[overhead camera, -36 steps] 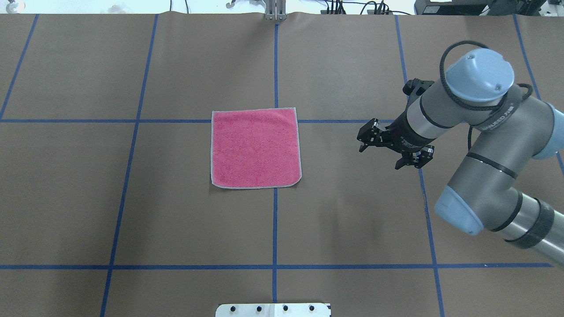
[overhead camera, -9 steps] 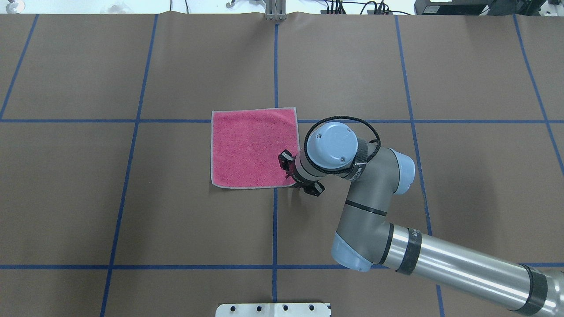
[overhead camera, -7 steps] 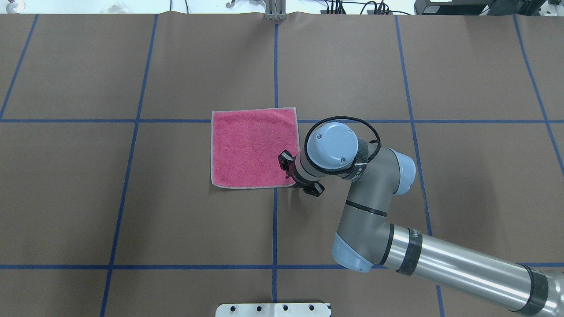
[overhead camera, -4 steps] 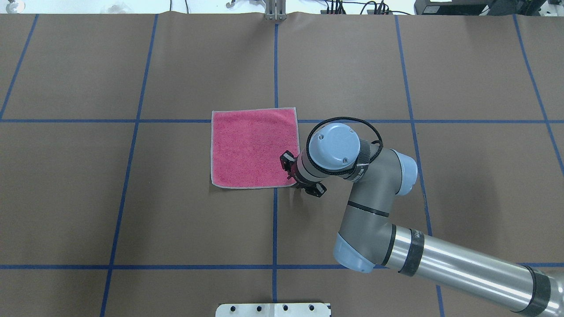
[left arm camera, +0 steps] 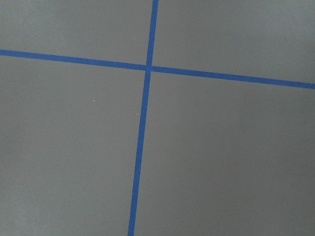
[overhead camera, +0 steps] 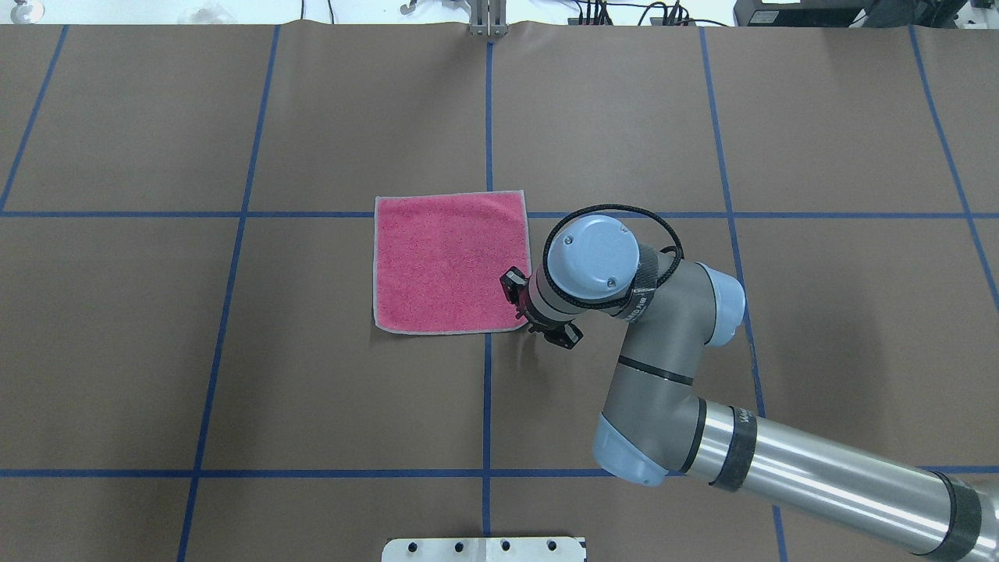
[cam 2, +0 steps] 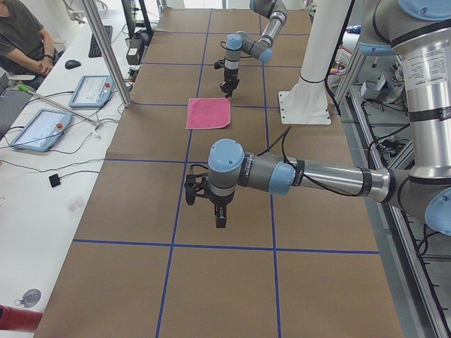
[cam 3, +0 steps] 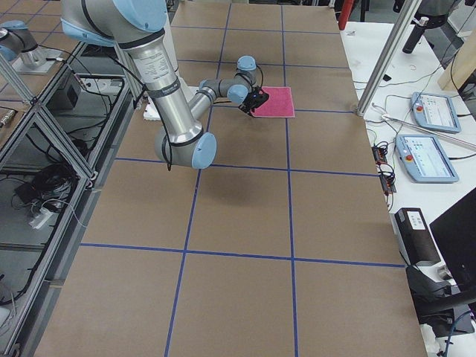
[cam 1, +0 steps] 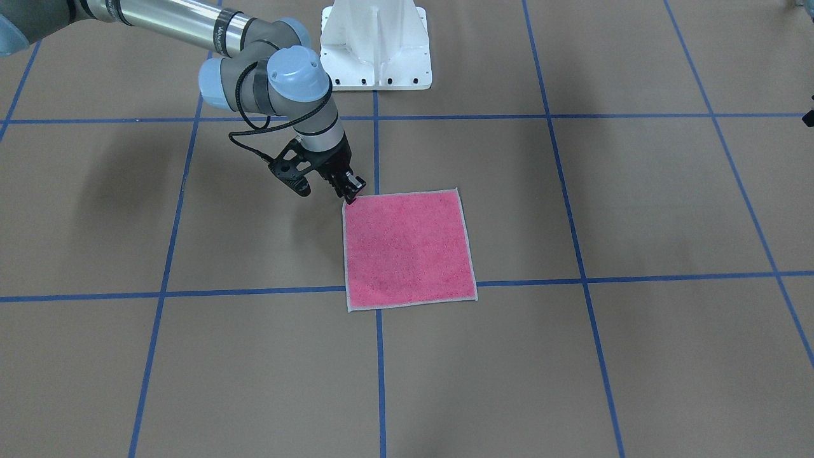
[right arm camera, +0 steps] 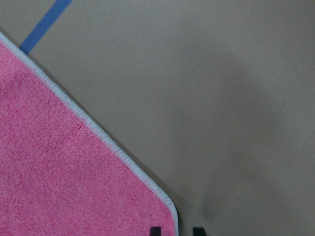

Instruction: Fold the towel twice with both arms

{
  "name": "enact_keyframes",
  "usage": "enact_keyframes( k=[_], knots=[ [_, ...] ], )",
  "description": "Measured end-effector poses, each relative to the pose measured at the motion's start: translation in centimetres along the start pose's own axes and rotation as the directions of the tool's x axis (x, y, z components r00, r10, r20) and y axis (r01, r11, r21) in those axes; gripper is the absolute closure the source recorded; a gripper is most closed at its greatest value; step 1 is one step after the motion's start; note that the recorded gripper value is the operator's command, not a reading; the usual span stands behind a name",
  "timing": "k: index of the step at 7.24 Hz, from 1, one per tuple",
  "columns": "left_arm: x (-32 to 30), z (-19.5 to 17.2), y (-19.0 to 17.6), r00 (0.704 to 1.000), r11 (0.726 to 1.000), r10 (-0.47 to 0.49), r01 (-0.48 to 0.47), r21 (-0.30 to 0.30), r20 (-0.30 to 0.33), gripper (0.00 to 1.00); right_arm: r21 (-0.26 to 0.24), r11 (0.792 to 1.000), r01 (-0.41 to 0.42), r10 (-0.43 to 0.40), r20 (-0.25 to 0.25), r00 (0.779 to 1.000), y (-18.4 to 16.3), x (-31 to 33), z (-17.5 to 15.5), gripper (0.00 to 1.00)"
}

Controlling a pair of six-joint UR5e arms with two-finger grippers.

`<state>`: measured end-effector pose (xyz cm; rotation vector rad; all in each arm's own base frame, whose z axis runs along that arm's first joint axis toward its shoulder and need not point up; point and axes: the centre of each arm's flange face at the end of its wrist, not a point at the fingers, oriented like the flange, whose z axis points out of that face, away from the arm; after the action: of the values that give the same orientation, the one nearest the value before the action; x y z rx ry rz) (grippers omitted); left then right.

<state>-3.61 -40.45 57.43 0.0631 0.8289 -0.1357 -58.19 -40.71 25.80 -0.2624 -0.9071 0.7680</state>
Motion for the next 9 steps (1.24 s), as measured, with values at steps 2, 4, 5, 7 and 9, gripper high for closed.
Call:
enact_keyframes(
  k=[2,4,5,7,9],
  knots=[
    [0.0,0.0,0.0,1.0,1.0,0.0,0.0,0.0,0.0,0.0,0.0,1.0,0.001,-0.001,-0.003,1.0,0.1,0.1,0.17,0.69],
    [0.01,-0.01,0.0,1.0,1.0,0.0,0.0,0.0,0.0,0.0,-0.002,1.0,0.003,-0.003,-0.007,1.0,0.32,0.21,0.4,1.0],
    [0.03,-0.03,0.0,1.0,1.0,0.0,0.0,0.0,0.0,0.0,-0.002,1.0,0.004,-0.004,-0.007,1.0,0.36,0.25,0.41,1.0],
    [0.03,-0.03,0.01,1.0,1.0,0.0,0.0,0.0,0.0,0.0,-0.005,1.0,0.012,-0.012,-0.004,1.0,0.45,0.3,0.2,1.0],
    [0.26,-0.03,-0.1,1.0,1.0,-0.021,0.021,0.001,-0.002,0.0,-0.007,1.0,0.016,-0.016,0.0,1.0,0.37,0.57,-0.17,1.0]
  ],
)
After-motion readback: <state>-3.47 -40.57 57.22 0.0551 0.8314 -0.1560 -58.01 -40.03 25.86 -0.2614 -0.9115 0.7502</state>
